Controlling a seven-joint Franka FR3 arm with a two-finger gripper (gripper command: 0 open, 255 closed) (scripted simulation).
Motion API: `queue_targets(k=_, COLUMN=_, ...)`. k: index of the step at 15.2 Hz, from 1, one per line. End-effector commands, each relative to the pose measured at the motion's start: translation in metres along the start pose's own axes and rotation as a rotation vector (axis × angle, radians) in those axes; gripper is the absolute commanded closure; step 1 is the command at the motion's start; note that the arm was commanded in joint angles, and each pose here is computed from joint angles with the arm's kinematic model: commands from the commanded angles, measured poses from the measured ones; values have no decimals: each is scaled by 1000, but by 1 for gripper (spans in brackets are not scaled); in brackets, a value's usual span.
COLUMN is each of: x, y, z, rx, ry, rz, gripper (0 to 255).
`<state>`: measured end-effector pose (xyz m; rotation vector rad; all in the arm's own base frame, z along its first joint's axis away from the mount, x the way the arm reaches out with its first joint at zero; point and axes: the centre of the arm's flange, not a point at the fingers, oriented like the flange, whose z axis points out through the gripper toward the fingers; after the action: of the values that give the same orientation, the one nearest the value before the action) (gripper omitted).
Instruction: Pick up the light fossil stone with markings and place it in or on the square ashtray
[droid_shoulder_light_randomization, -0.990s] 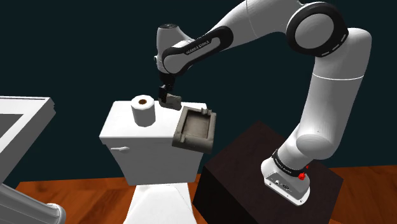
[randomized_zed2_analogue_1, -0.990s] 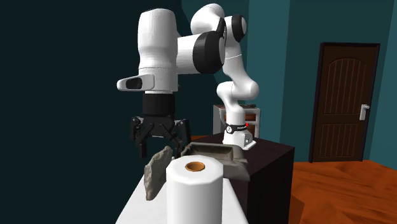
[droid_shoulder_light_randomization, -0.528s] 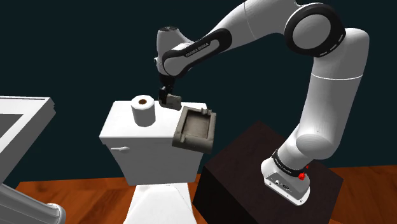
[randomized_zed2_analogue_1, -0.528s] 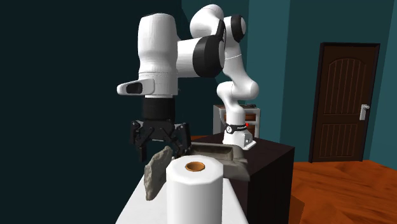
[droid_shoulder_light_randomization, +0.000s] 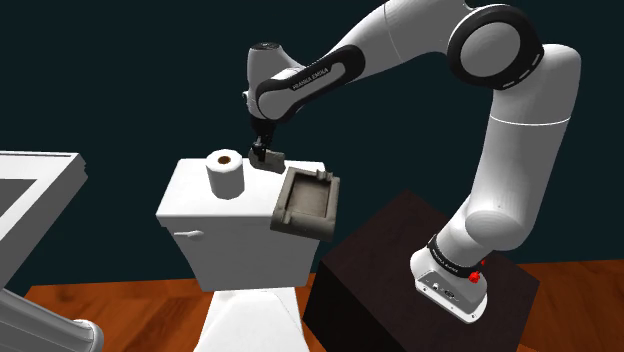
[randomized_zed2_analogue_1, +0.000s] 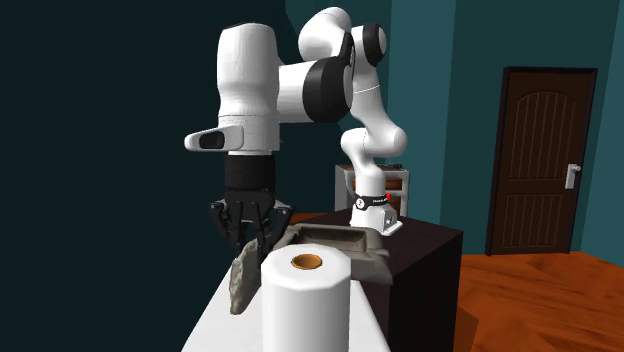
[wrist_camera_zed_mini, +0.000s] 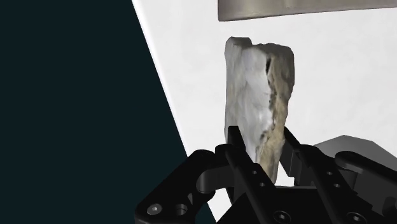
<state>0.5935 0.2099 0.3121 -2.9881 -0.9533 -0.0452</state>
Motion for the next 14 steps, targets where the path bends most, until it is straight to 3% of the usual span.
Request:
queue_targets(k=1, x=-4, y=6, z=5, rx=3, ry=-12, rz=13, gripper=255)
queue_targets(k=14, x=0, y=7, z=-53, rx=2, ry=-12, rz=12, gripper=255)
